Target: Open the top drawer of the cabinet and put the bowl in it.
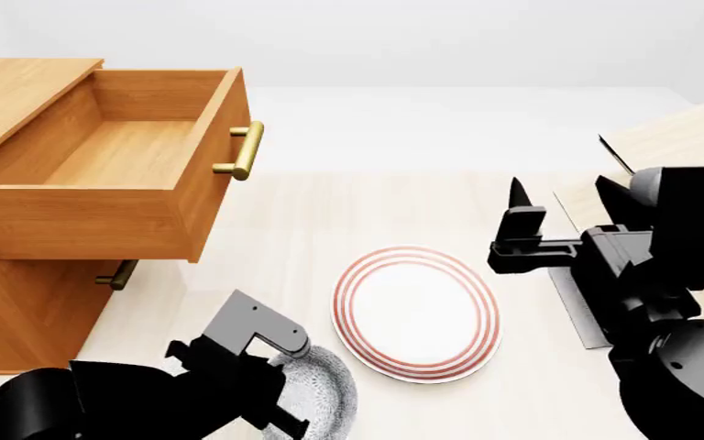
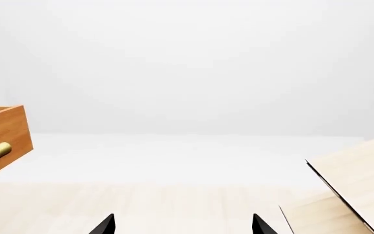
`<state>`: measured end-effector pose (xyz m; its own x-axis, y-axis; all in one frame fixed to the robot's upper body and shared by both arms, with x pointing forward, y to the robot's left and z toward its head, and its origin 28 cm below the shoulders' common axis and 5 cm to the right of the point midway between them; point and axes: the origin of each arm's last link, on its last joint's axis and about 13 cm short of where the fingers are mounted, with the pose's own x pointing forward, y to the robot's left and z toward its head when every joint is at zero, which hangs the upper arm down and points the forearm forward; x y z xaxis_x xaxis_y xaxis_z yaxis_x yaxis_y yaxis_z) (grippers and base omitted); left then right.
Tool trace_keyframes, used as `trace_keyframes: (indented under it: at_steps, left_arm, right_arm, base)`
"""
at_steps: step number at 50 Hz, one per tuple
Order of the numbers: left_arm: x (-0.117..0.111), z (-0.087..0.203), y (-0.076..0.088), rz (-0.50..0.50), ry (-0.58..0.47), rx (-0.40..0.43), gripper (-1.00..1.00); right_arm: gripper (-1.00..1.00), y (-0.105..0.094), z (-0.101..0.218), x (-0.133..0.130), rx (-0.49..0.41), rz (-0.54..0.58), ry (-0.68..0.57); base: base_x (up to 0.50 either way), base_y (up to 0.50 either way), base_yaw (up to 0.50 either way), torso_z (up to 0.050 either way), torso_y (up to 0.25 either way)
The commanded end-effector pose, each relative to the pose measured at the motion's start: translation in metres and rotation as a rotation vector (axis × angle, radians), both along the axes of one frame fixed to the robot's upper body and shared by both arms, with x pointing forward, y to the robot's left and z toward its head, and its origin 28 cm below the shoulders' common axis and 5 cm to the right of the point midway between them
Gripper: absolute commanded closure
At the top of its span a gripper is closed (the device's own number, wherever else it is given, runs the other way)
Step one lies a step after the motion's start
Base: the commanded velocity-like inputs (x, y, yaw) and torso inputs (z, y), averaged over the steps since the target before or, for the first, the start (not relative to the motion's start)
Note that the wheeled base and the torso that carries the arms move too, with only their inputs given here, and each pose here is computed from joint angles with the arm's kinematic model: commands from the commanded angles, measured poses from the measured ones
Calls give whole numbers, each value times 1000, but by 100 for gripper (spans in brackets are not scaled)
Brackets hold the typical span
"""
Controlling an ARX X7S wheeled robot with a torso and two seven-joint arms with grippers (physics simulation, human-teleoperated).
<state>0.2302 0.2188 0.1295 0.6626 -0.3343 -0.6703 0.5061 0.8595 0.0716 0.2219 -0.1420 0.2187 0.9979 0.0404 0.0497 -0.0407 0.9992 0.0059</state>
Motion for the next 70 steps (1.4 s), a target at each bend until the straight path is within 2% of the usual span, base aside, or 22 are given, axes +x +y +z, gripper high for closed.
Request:
trace_keyframes:
  at_steps: [1, 8, 23, 32, 45, 57, 64, 70]
  left_arm:
    - [-6, 18, -3, -19, -68, -10, 100]
    - [-14, 30, -7, -49, -113, -19, 100]
    - [-33, 74, -25, -162, -267, -47, 100]
    - [-35, 110, -36, -202, -363, -60, 100]
    - [-42, 166, -41, -207, -504, -82, 100]
    - [-34, 224, -40, -121, -622, -144, 100]
    - [-24, 264, -34, -20, -706, -215, 100]
    - [-15, 286, -26, 67, -748, -245, 100]
  right_arm:
    - [-100, 0, 5, -3, 2, -2, -12]
    - [-100, 0, 6, -6, 1, -2, -20]
    - [-100, -5, 12, -10, 13, -19, -42]
    - [-100, -7, 19, -12, 18, -28, -62]
    - [-100, -15, 23, -20, 36, -62, -87]
    - [-100, -18, 24, -24, 45, -70, -94]
    - [-100, -19, 24, -25, 46, -68, -94]
    - [-100, -19, 25, -25, 47, -68, -94]
  base:
    - [0, 0, 0, 0, 0]
    - [0, 0, 0, 0, 0]
    - [0, 0, 0, 0, 0]
    - [0, 0, 0, 0, 0]
    - [0, 0, 0, 0, 1]
    - [0, 0, 0, 0, 0]
    - [0, 0, 0, 0, 0]
    - [0, 0, 0, 0, 2]
